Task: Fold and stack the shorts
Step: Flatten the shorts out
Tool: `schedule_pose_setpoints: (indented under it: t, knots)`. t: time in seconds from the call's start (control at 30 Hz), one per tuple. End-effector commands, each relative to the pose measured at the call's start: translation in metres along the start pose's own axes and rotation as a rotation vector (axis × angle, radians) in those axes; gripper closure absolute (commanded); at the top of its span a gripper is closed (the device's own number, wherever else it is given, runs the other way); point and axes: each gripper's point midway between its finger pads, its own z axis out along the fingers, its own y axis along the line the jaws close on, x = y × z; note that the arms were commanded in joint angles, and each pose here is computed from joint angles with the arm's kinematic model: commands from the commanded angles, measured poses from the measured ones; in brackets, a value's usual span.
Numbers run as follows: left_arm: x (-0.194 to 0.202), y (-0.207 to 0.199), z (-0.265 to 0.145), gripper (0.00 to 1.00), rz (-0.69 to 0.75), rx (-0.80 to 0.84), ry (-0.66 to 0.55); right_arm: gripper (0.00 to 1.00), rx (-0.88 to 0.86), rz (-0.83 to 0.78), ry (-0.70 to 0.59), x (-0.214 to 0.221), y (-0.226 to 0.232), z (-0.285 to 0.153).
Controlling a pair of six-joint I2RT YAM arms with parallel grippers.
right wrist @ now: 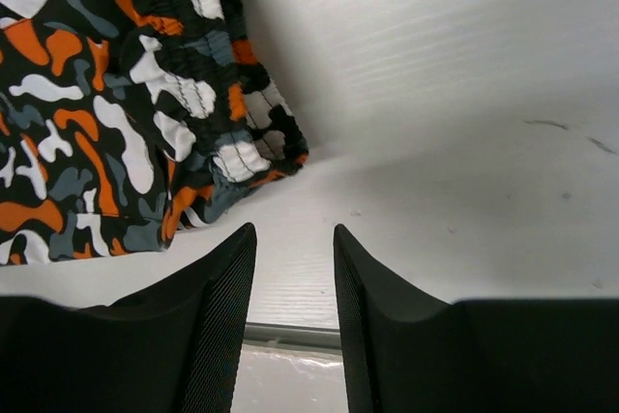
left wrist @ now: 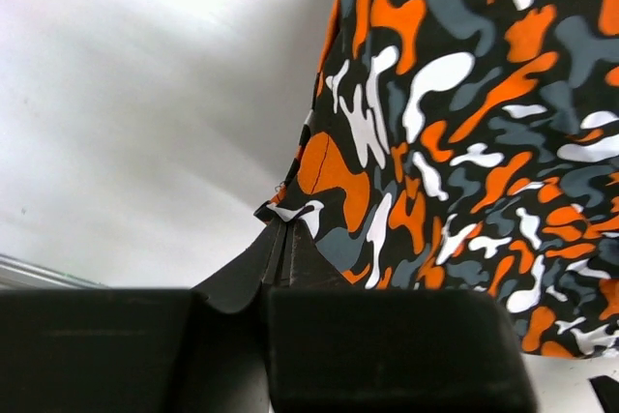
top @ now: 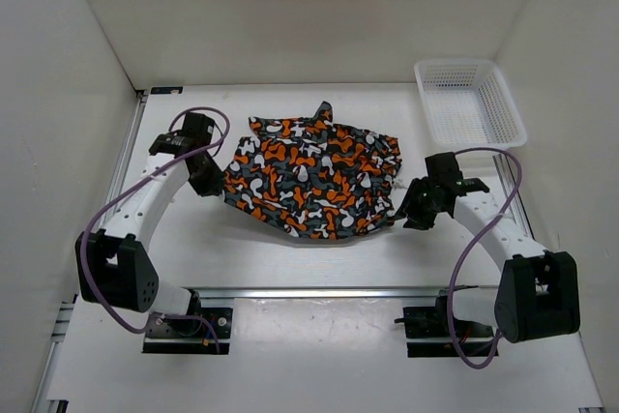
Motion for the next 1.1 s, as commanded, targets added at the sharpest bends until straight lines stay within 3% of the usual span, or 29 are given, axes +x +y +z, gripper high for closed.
schedule_pose_setpoints:
  t: [0.0,0.4,0.67,0.73,0.77,0.8,1.07]
  knots:
    - [-0.010,-0.001,-0.008,0.90,0.037,-0.019,-0.020,0.55,-0.102,0.020,0.016,0.004,0.014,0.006]
    - [-0.004,-0.001,-0.004,0.90,0.039,-0.013,0.002,0.54,-0.175,0.099,0.100,0.023,0.030,0.043]
    - [0.000,0.000,-0.002,0.90,0.040,-0.013,0.015,0.48,-0.112,0.094,0.049,0.006,0.036,0.065]
    - [0.000,0.000,-0.002,0.90,0.040,-0.013,0.015,0.60,-0.097,0.088,0.065,0.004,0.036,0.072]
    - [-0.003,-0.003,-0.005,0.90,0.038,-0.005,0.007,0.85,-0.090,0.090,0.072,0.005,0.035,0.074]
    - [-0.003,-0.003,-0.005,0.90,0.038,-0.004,0.007,0.98,-0.097,0.097,0.058,-0.002,0.037,0.073]
    - [-0.015,0.016,0.002,0.90,0.041,-0.106,-0.005,1.00,0.054,0.073,-0.083,-0.031,0.011,0.042]
